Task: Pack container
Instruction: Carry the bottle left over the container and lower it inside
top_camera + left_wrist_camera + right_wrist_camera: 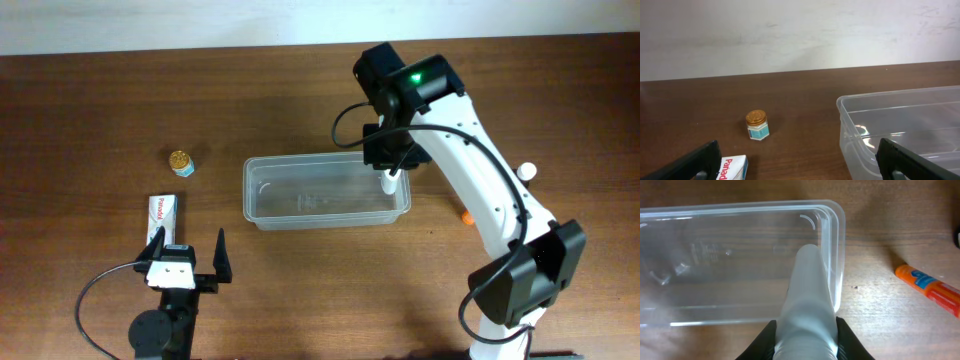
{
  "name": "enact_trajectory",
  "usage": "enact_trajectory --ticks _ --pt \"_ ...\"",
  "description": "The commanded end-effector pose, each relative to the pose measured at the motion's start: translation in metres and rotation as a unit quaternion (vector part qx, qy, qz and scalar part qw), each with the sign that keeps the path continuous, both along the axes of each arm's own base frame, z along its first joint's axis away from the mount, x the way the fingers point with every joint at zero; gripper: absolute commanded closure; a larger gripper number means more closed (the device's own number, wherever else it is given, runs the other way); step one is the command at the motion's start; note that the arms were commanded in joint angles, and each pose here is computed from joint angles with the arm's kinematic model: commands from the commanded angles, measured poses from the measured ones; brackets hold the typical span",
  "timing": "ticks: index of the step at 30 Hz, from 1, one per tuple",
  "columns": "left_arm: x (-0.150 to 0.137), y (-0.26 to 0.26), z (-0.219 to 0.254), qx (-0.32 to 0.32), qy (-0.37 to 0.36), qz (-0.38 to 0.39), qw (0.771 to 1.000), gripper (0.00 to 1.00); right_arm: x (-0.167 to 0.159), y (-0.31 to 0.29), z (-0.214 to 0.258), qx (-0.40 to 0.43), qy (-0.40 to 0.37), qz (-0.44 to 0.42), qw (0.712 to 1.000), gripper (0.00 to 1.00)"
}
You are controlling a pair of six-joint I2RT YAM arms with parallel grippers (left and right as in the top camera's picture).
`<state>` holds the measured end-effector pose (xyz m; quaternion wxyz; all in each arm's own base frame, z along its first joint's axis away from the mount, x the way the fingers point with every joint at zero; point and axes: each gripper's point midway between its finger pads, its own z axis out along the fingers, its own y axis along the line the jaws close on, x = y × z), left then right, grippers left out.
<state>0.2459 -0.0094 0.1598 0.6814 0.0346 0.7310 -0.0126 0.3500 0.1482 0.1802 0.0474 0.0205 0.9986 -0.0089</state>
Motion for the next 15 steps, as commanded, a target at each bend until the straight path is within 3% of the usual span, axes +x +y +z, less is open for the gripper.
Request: enact_trajectory --ticks 1,15 --pt "0.0 -0.001 -0.002 0.007 0.001 -0.003 1.0 0.01 0.001 -0.002 -0.006 -0.01 -0.009 -0.006 1.0 0.8" --pt "0.0 -0.001 -0.002 0.007 0.001 -0.003 1.0 0.0 0.009 0.0 -0.048 -0.012 -0.014 -0.006 1.0 0.8"
